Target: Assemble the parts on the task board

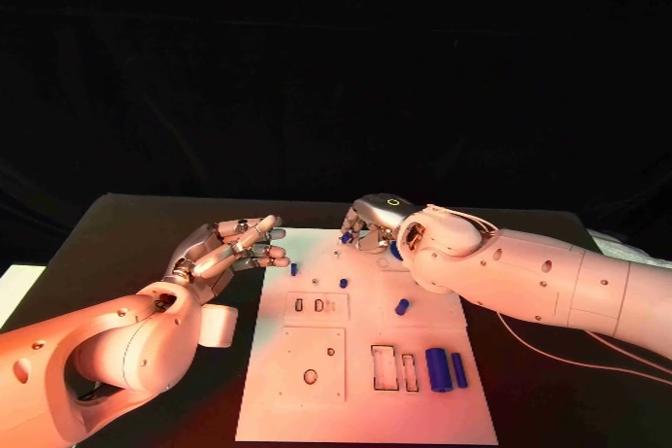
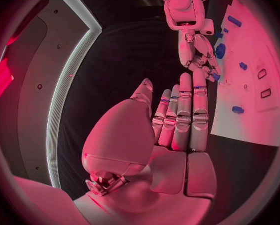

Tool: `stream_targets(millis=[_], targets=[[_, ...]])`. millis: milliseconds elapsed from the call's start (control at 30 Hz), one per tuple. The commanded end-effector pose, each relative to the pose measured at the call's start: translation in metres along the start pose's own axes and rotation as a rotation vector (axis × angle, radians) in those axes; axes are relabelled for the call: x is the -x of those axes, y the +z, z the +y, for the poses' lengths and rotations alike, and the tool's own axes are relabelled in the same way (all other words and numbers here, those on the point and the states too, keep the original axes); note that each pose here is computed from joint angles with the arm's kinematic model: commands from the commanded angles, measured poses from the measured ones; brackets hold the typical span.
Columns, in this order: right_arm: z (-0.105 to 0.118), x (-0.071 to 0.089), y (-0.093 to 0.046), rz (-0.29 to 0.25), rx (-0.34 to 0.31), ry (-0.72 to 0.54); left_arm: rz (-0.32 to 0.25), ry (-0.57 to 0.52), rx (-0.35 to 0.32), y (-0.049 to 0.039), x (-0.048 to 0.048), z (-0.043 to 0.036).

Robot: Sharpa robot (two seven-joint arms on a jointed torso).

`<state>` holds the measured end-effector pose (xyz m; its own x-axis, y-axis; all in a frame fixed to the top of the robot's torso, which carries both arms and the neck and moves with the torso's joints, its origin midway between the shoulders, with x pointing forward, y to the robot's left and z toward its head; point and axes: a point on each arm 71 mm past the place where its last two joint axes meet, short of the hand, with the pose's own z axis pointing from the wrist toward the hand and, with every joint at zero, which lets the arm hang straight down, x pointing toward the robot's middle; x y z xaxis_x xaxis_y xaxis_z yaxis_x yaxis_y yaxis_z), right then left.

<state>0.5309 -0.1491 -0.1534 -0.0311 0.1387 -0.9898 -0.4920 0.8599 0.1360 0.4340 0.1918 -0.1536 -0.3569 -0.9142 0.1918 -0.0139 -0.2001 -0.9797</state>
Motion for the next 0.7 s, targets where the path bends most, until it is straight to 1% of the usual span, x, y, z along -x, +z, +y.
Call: stream_targets(millis=[33,200,467,700], targets=[[-0.001,-0.002,0.004,0.010,-0.017,-0.004,0.018,-0.018,-0.001,0.0004,-0.0032,-0.0013],[-0.001,-0.004,0.010,0.017,-0.027,-0.009,0.021,-0.019,0.000,0.0004,-0.0037,-0.0018],[0.001,-0.006,0.015,0.026,-0.036,-0.020,0.024,-0.016,-0.001,0.0003,-0.0038,-0.0022],[-0.001,-0.009,0.017,0.051,-0.048,-0.032,0.029,-0.017,0.001,0.0002,-0.0044,-0.0028]])
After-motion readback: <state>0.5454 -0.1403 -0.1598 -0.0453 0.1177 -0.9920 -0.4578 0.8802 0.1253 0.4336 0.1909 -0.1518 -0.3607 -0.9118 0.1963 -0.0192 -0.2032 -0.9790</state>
